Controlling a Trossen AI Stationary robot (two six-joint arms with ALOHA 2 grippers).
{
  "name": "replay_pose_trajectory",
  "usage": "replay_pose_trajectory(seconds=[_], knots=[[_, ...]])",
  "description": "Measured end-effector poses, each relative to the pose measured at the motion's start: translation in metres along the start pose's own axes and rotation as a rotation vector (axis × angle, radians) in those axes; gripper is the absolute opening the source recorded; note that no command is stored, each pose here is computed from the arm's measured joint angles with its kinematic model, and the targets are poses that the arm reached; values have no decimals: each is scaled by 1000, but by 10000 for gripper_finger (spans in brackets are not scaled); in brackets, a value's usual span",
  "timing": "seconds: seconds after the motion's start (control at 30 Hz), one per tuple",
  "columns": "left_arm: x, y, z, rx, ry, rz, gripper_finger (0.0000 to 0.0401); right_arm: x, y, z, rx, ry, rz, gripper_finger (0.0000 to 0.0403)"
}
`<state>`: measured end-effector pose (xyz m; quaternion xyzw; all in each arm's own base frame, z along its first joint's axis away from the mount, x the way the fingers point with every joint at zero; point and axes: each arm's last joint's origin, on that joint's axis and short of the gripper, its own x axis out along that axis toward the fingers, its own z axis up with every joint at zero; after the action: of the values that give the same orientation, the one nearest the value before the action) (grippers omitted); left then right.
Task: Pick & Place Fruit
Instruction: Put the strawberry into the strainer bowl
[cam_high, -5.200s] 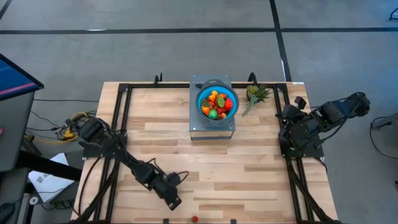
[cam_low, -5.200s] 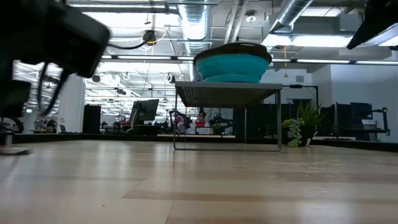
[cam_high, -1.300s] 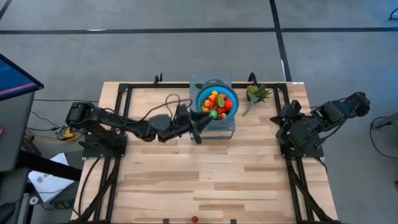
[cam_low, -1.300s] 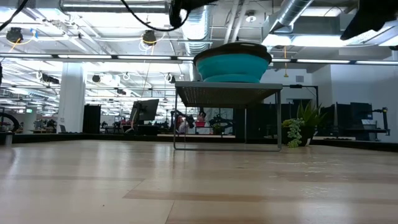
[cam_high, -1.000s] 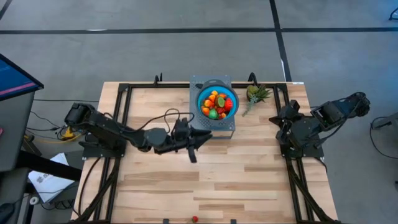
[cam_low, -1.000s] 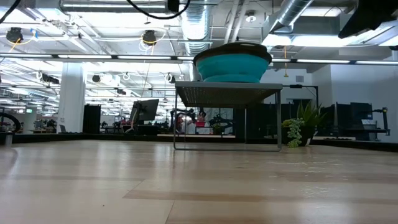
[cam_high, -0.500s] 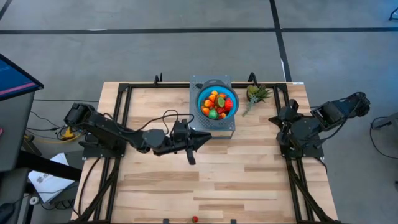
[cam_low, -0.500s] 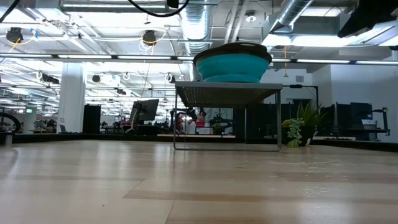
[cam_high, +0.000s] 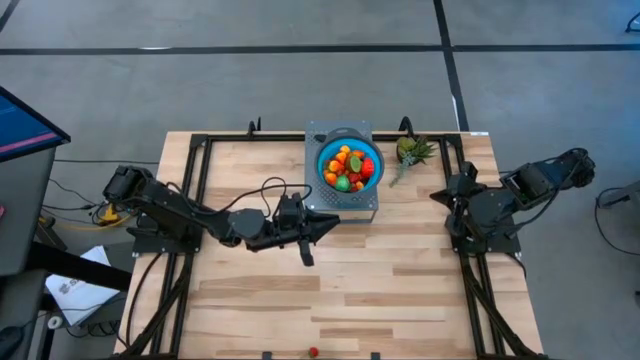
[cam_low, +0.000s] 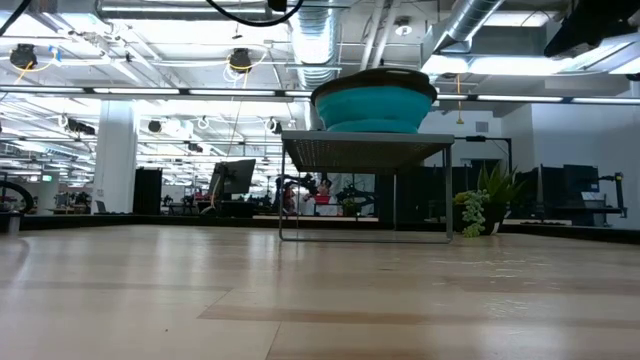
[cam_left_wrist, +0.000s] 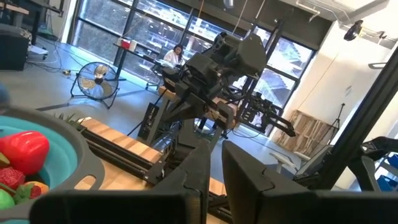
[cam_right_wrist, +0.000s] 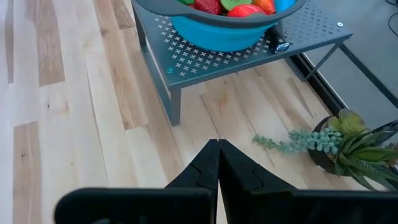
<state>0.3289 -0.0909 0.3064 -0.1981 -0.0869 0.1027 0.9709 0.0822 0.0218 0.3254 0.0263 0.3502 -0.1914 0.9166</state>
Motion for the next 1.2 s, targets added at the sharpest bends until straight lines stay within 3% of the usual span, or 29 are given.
replay_pose_trajectory(seconds=[0.3, 0.67, 0.97, 1.2], knots=[[0, 0, 1, -2, -6, 0, 34, 0, 3, 5, 8, -35, 38, 0], [1, 2, 1, 0, -9, 8, 34, -10, 27, 16, -27, -144, 322, 0], [1, 2, 1, 22, -9, 8, 34, -8, 65, 17, -83, -139, 418, 0], [1, 2, 1, 49, -8, 8, 34, 4, 105, 19, -113, -162, 399, 0]])
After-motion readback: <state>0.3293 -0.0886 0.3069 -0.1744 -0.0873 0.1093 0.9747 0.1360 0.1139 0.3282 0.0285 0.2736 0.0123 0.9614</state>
